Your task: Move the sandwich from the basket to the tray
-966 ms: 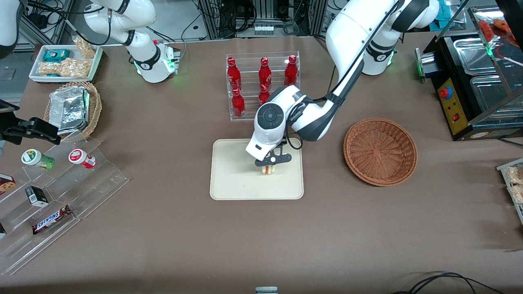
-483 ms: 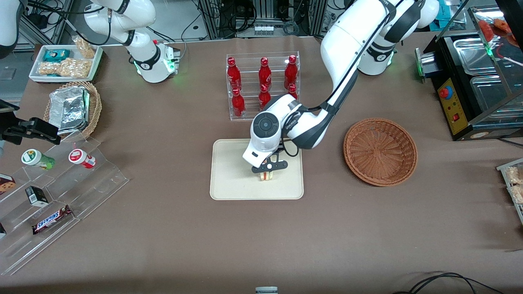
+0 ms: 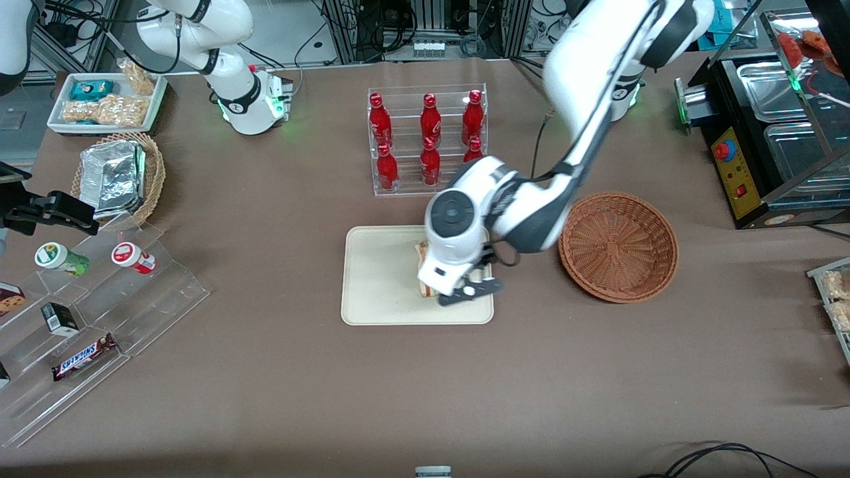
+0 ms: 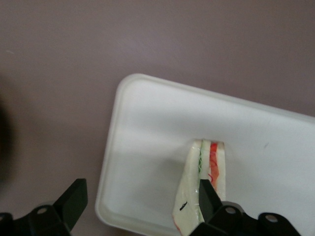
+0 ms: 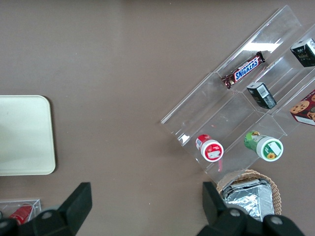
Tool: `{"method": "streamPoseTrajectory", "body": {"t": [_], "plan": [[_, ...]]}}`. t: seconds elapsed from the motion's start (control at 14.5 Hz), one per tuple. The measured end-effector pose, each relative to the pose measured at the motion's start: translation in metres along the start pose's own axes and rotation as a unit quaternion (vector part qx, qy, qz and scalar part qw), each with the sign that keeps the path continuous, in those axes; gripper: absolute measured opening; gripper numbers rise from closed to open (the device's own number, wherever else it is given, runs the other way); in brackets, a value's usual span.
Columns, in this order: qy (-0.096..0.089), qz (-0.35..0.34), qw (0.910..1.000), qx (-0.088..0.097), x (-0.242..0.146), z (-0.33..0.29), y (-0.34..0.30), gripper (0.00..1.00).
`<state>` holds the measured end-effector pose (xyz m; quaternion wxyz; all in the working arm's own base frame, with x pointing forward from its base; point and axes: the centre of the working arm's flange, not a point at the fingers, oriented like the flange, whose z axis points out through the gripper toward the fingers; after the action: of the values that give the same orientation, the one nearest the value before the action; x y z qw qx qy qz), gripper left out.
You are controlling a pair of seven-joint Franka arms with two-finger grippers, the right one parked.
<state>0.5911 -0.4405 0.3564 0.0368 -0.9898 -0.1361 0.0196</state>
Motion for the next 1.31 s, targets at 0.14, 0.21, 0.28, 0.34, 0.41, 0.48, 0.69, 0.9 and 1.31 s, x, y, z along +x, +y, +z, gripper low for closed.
{"method": "streamPoseTrajectory", "body": {"t": [0.14, 0.21, 0.28, 0.34, 0.41, 0.48, 0.69, 0.9, 1.31], "plan": [[0.004, -0.022, 0.9997, -0.006, 0.018, -0.055, -0.033, 1.0], [-0.001, -0.027, 0.9996, -0.009, 0.024, -0.078, -0.052, 1.0], [-0.009, -0.025, 0.9996, -0.01, 0.031, -0.099, -0.073, 1.0], [-0.016, -0.022, 0.9996, -0.007, 0.041, -0.115, -0.097, 1.0], [-0.024, -0.022, 0.9995, -0.001, 0.053, -0.128, -0.123, 1.0], [-0.034, -0.021, 0.9992, 0.007, 0.066, -0.138, -0.154, 1.0], [-0.074, -0.013, 0.9969, 0.022, 0.1, -0.162, -0.253, 1.0], [-0.101, -0.007, 0.9945, 0.024, 0.112, -0.184, -0.328, 1.0], [-0.111, -0.001, 0.9935, 0.024, 0.096, -0.201, -0.38, 1.0]]}}
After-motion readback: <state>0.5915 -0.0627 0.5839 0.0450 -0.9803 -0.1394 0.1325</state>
